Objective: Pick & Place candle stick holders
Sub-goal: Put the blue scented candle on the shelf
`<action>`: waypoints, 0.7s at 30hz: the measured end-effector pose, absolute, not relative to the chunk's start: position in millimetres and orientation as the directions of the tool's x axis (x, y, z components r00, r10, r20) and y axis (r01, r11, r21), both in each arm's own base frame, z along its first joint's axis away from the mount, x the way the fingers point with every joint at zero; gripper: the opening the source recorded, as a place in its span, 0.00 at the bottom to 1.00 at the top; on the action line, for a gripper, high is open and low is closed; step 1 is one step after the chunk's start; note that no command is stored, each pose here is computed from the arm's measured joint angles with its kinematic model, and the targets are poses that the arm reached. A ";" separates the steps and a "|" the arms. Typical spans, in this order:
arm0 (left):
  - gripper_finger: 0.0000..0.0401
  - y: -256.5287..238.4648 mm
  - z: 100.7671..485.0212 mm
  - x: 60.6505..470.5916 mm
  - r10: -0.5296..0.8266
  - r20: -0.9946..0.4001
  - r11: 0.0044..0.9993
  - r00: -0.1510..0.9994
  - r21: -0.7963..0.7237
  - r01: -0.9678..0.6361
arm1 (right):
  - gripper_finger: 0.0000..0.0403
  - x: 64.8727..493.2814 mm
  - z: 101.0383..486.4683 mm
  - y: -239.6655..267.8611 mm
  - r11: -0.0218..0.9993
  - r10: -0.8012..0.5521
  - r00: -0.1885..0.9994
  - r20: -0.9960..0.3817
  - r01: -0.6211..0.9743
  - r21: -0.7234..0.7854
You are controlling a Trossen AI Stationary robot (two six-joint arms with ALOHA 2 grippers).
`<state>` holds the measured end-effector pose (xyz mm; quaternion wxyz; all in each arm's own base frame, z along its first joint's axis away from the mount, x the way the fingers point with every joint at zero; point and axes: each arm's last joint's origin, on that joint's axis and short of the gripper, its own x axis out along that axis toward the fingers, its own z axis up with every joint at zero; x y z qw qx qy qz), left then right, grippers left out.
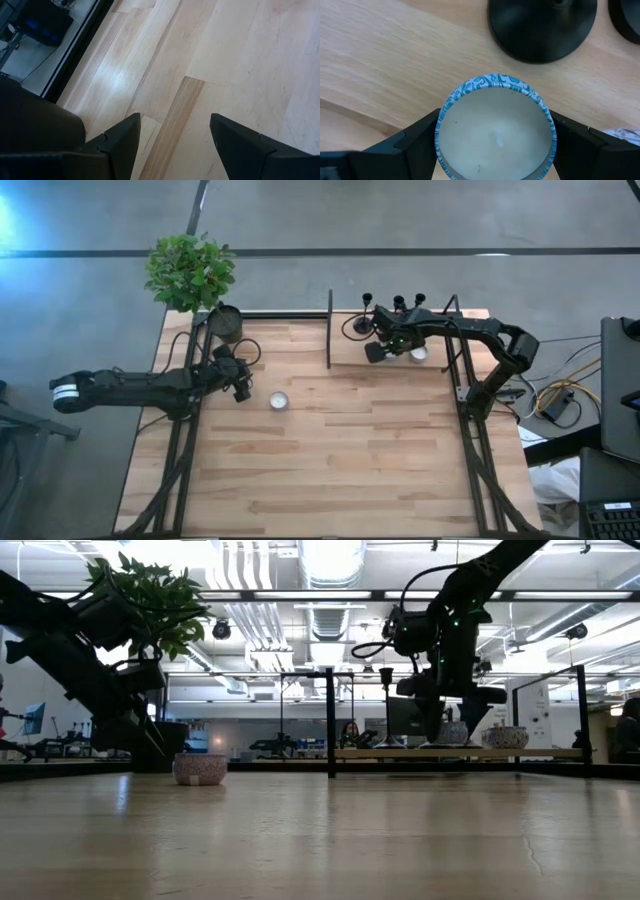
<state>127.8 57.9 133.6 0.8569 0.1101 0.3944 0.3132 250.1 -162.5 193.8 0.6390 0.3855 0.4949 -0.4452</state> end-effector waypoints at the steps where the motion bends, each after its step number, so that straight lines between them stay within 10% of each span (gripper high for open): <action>1: 0.61 58.0 133.5 127.8 0.624 -0.607 0.779 0.493 0.436 -0.450 | 0.74 249.3 193.1 -162.7 0.305 -0.185 0.110 -0.977 0.951 0.049; 21: 0.61 58.0 133.6 127.8 0.624 -0.607 0.779 0.493 0.436 -0.450 | 0.74 243.1 186.1 -162.9 0.299 -0.171 0.084 -0.982 0.954 0.030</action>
